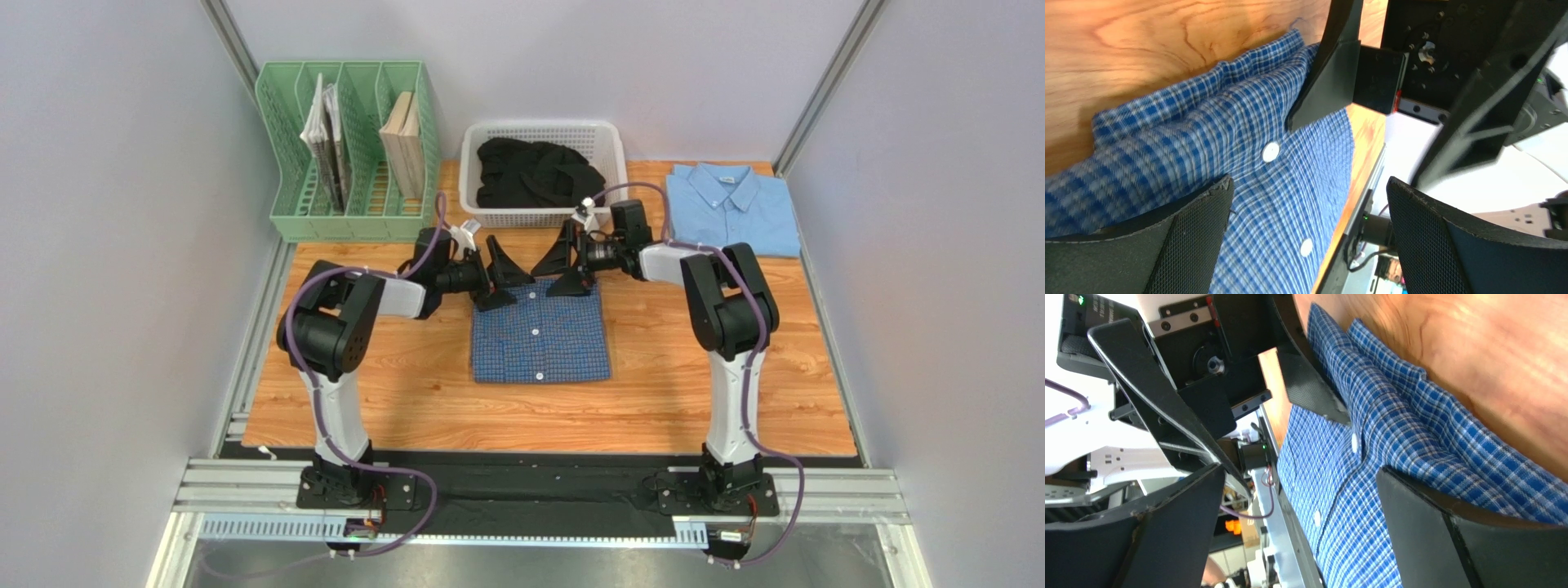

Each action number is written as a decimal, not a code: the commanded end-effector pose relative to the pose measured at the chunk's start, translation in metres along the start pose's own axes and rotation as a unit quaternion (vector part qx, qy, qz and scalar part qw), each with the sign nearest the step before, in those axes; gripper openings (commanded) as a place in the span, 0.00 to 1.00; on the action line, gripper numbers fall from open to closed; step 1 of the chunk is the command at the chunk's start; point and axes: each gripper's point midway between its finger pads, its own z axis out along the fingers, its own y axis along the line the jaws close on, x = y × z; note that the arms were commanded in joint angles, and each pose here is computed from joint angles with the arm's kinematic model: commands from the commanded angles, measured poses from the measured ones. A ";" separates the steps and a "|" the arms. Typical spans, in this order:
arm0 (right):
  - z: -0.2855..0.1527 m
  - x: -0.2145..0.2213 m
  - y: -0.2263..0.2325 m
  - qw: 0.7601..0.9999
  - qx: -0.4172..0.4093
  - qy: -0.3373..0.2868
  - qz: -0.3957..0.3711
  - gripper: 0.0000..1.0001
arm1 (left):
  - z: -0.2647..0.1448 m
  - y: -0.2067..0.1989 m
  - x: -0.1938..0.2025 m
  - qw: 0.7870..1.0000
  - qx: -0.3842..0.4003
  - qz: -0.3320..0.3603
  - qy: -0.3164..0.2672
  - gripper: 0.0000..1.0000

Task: Fold and stack the long sleeve shirts
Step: Fold the shirt

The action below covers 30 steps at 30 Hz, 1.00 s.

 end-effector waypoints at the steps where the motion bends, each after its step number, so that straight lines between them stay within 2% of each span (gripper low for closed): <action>1: -0.022 0.005 0.047 1.000 -0.012 -0.023 -0.007 1.00 | -0.041 -0.065 -0.001 0.997 0.054 0.055 -0.006 0.99; 4: -0.032 0.062 0.085 0.999 -0.033 -0.004 -0.015 1.00 | -0.064 -0.079 0.036 0.997 0.056 0.049 0.027 0.99; 7: -0.027 0.111 0.076 0.999 -0.029 0.029 -0.004 1.00 | -0.063 -0.064 0.093 0.995 0.047 0.019 0.089 0.99; 10: -0.018 0.133 0.042 0.998 -0.013 0.055 0.027 1.00 | -0.052 -0.022 0.120 0.992 0.003 -0.036 0.118 0.99; 13: -0.011 0.141 0.003 0.994 0.006 0.093 0.061 1.00 | -0.040 0.013 0.129 0.988 -0.027 -0.072 0.131 0.99; 14: -0.011 0.143 -0.008 0.994 0.008 0.098 0.056 0.99 | -0.038 0.018 0.127 0.989 -0.033 -0.074 0.127 0.99; 16: -0.014 0.152 -0.040 0.988 0.027 0.109 0.102 0.98 | -0.036 0.035 0.127 0.987 -0.053 -0.076 0.129 0.99; 18: -0.020 0.160 -0.050 0.985 0.035 0.127 0.113 0.96 | -0.036 0.033 0.127 0.988 -0.037 -0.064 0.135 0.99; 20: -0.027 0.158 -0.042 0.987 0.033 0.125 0.091 0.95 | -0.042 0.015 0.132 0.988 -0.008 -0.029 0.149 0.99; 21: -0.032 0.164 -0.038 0.987 0.036 0.134 0.077 0.95 | -0.049 -0.004 0.131 0.989 0.014 0.019 0.146 0.99; 23: -0.041 0.171 -0.022 0.988 0.037 0.144 0.041 0.95 | -0.060 -0.012 0.144 0.987 0.018 0.039 0.158 0.99; 24: -0.048 0.179 -0.016 0.986 0.038 0.160 0.030 0.94 | -0.066 -0.027 0.142 0.985 0.037 0.072 0.153 0.99; 26: -0.057 0.176 0.002 0.986 0.036 0.165 -0.007 0.89 | -0.078 -0.037 0.141 0.981 0.022 0.093 0.167 0.99; 27: -0.066 0.166 0.027 0.985 0.038 0.168 -0.034 0.87 | -0.085 -0.050 0.134 0.971 0.039 0.174 0.157 0.99; 28: -0.071 0.156 0.034 0.982 0.041 0.164 -0.086 0.87 | -0.091 -0.056 0.127 0.965 0.037 0.213 0.149 0.99; 30: -0.079 0.134 0.039 0.973 0.092 0.159 -0.138 0.86 | -0.106 -0.073 0.104 0.938 0.022 0.325 0.119 0.99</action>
